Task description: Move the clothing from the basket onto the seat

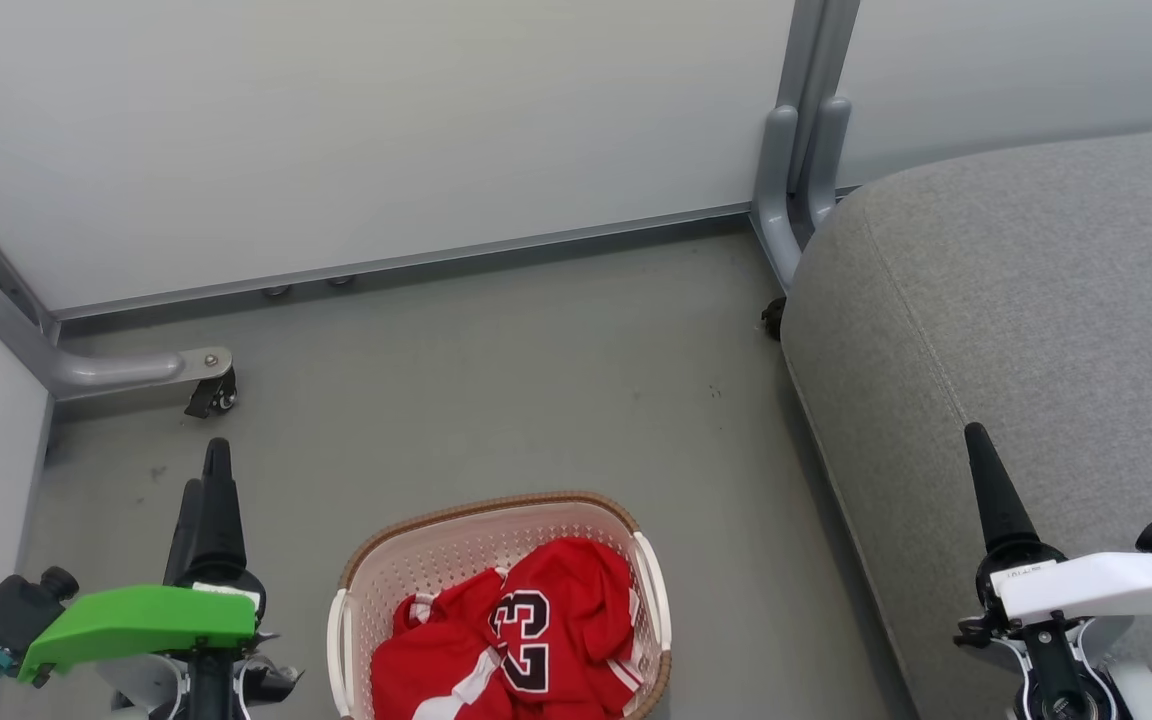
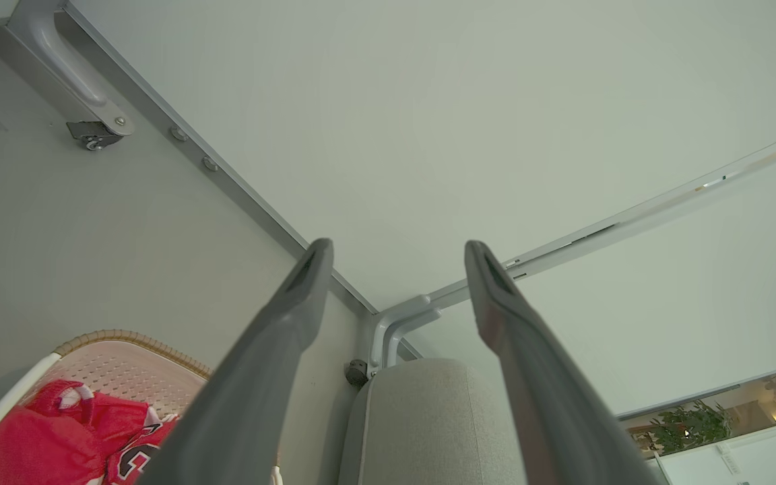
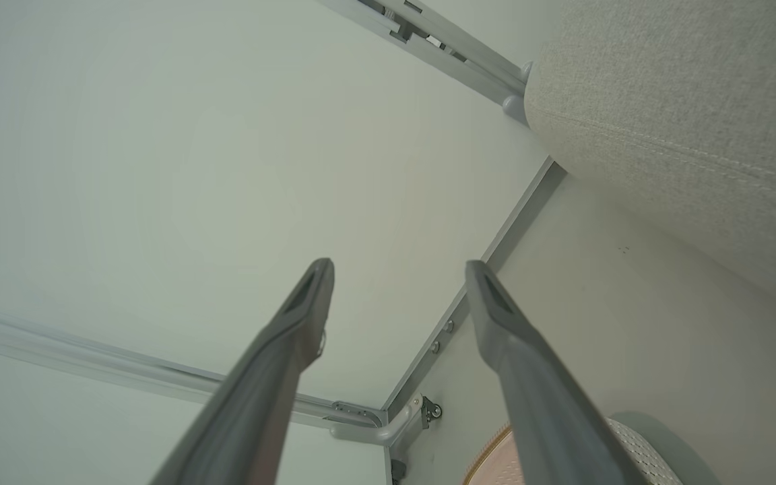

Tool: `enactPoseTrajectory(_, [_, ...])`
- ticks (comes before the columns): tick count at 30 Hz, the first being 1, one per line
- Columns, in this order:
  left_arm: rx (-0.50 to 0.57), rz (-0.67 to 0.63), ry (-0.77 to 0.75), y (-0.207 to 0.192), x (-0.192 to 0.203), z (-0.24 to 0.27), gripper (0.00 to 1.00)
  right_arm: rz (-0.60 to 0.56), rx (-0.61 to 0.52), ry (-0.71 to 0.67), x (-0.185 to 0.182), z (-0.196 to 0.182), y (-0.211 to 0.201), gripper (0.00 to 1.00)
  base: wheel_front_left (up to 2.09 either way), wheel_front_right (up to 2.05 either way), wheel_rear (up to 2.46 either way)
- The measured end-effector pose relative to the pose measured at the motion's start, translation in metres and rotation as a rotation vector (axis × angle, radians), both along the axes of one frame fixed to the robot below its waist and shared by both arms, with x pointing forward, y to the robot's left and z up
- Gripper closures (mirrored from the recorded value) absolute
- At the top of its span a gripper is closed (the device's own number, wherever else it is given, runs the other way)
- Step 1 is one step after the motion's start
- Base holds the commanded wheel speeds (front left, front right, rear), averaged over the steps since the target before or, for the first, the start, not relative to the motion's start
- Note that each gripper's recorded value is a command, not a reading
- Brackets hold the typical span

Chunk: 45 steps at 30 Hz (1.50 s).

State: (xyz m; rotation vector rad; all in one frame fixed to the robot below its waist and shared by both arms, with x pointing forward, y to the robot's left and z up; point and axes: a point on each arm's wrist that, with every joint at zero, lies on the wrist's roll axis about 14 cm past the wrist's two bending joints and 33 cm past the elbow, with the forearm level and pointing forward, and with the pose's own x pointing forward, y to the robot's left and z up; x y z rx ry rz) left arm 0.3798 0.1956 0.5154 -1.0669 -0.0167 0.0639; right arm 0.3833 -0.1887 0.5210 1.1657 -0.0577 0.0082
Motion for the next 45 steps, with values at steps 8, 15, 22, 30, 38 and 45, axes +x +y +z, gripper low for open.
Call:
enactPoseTrajectory(8, [0.136, -0.007, -0.019, -0.005, 0.0, 0.006, 0.0, 0.006, -0.123, -0.032, 0.001, 0.008, 0.005, 0.0, 0.0, 0.0, 0.0])
enactPoseTrajectory(15, [0.267, -0.008, -0.021, -0.008, 0.0, 0.007, 0.0, 0.011, -0.223, -0.046, 0.001, 0.01, 0.011, 0.0, 0.0, 0.0, 0.0])
enactPoseTrajectory(22, [0.378, -0.007, -0.025, -0.011, -0.001, 0.008, 0.0, 0.018, -0.31, -0.057, 0.001, 0.011, 0.016, 0.0, 0.0, 0.0, 0.0])
enactPoseTrajectory(30, [0.481, -0.004, -0.036, -0.014, -0.002, 0.011, 0.0, 0.034, -0.422, -0.076, 0.0, 0.013, 0.024, 0.0, 0.0, 0.0, 0.0])
enactPoseTrajectory(38, [0.582, 0.001, -0.05, -0.016, -0.003, 0.013, 0.0, 0.047, -0.531, -0.097, -0.001, 0.014, 0.032, 0.0, 0.0, 0.0, 0.0])
enactPoseTrajectory(45, [0.665, -0.007, -0.067, -0.02, -0.005, 0.015, 0.0, 0.061, -0.601, -0.114, -0.001, 0.015, 0.039, 0.0, 0.0, 0.0, 0.0])
